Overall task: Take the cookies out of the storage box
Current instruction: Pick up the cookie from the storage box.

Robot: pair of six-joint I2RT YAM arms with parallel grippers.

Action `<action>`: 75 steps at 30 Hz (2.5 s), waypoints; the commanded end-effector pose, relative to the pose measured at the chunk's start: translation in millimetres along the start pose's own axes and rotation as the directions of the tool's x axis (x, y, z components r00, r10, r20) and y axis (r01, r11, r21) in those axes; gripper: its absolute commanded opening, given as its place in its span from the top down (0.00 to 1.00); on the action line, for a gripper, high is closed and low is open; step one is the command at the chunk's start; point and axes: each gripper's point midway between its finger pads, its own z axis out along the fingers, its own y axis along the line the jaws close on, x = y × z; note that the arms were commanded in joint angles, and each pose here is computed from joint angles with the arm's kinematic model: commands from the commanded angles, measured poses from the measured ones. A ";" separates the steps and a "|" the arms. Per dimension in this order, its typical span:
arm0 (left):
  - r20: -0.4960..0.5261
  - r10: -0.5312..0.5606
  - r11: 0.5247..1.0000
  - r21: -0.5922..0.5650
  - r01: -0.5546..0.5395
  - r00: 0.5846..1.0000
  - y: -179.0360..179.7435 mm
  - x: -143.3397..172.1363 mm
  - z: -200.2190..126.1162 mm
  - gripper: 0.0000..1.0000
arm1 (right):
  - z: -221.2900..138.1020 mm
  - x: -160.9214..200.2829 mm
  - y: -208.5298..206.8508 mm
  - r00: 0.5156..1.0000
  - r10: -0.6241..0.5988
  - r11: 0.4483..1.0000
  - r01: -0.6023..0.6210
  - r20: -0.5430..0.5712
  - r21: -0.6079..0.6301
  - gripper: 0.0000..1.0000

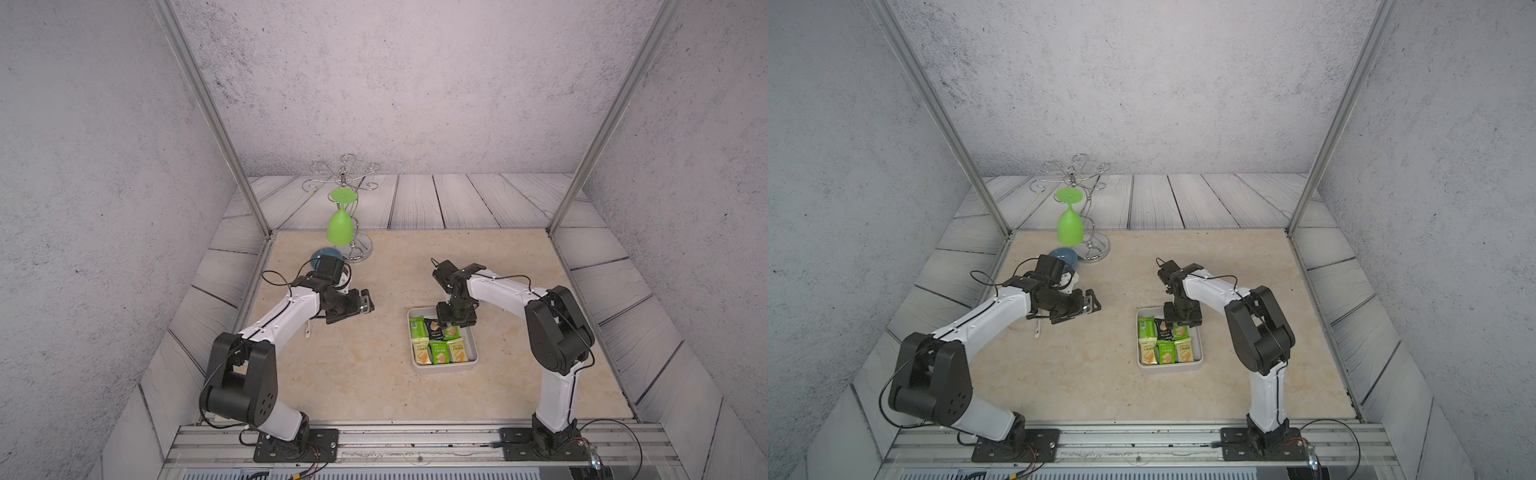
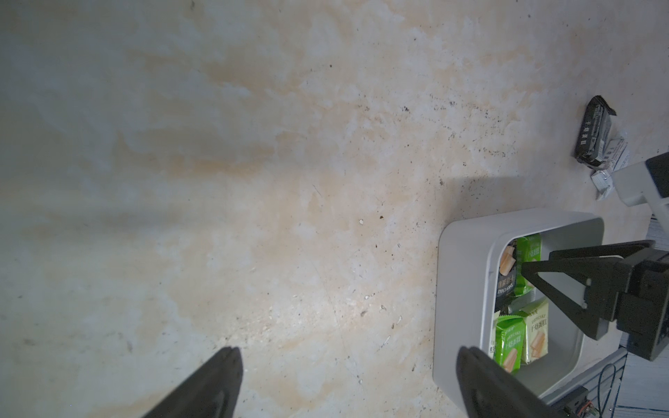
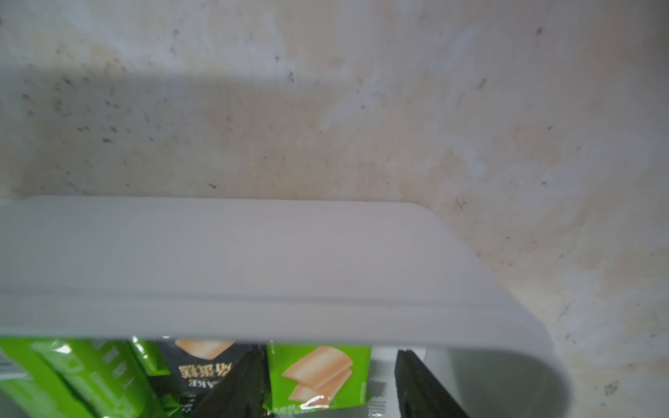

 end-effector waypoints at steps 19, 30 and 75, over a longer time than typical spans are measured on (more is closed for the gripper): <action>-0.005 0.017 1.000 -0.008 -0.017 1.000 -0.2 6.5 -4.1 0.02 | 11.7 -4.1 -2.4 1.000 -0.012 0.999 0.013 -0.021 0.041 0.41; -0.001 0.020 1.000 -0.007 -0.020 1.000 -0.8 6.6 -5.8 0.02 | 20.8 -2.2 -1.7 0.999 0.000 0.999 0.002 -0.036 0.038 0.43; -0.002 0.022 1.000 -0.006 -0.022 1.000 -1.9 3.9 -4.9 0.02 | -85.1 -66.6 0.7 0.972 -0.024 0.998 0.012 0.232 0.054 0.61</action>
